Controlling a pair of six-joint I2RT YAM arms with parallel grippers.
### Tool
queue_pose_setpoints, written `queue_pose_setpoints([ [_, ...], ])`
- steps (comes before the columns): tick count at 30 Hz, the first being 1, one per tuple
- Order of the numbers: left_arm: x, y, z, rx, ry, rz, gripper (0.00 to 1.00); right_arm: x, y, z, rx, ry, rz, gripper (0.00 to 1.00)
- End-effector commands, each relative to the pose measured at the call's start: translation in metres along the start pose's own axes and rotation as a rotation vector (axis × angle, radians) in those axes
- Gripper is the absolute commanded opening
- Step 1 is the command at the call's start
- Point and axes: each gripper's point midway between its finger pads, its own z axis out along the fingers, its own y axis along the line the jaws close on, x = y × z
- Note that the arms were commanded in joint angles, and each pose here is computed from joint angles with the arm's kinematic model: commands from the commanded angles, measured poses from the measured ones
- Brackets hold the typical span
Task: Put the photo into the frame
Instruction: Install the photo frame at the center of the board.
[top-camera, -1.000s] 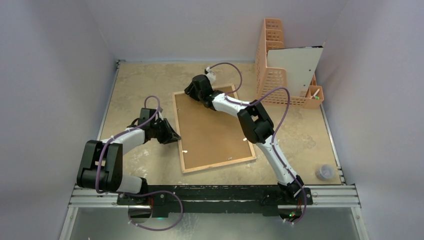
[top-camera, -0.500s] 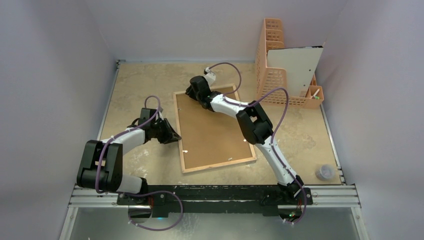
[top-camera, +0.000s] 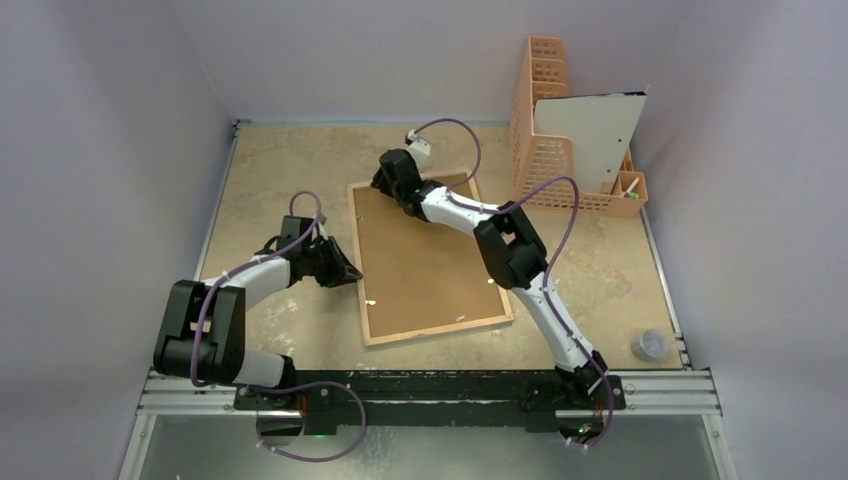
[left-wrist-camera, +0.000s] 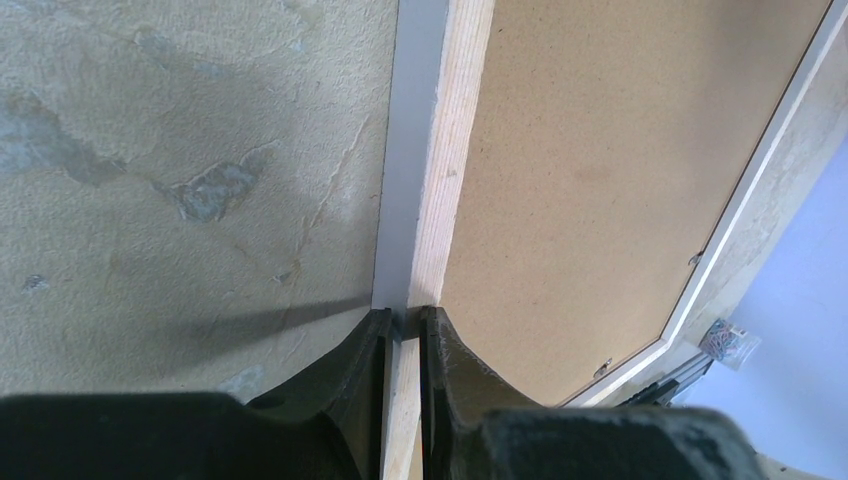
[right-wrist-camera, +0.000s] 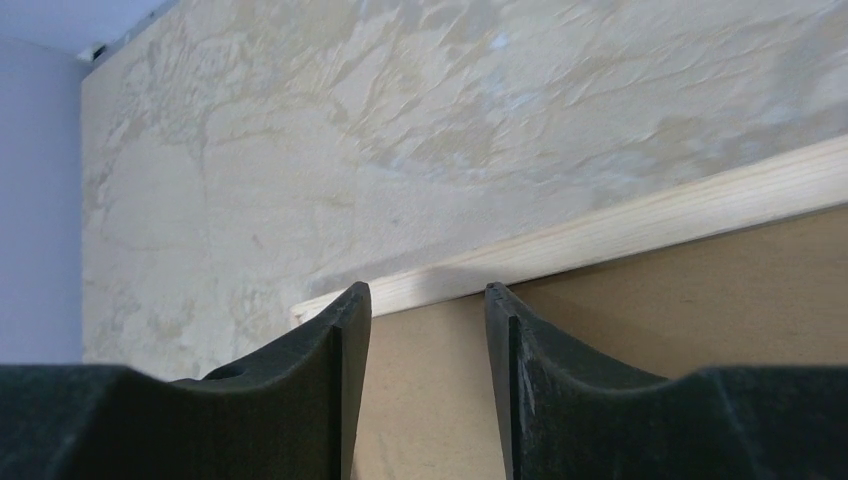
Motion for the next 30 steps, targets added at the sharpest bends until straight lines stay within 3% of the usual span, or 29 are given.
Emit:
queue_pose_setpoints([
  [1,0.022,0.024,-0.001,-0.109,0.062,-0.032,0.22,-0.087,0.011,-0.029,0.008,-0.197,-0.013,0.50],
  [5,0.021,0.021,0.000,-0.097,0.067,-0.028,0.40,-0.079,0.016,-0.030,-0.030,-0.161,-0.042,0.52],
  [8,0.019,0.020,0.001,-0.090,0.067,-0.024,0.45,-0.061,0.020,-0.027,-0.077,-0.080,-0.074,0.51],
  [18,0.021,0.021,0.003,-0.094,0.079,-0.028,0.35,-0.023,0.037,-0.034,-0.218,0.096,-0.088,0.46],
  [24,0.014,0.014,0.000,-0.078,0.061,-0.017,0.35,-0.040,0.048,-0.081,-0.265,0.130,-0.190,0.47],
  [30,0.012,0.008,0.000,-0.053,0.061,-0.006,0.33,-0.044,0.010,-0.142,-0.154,0.201,-0.278,0.50],
])
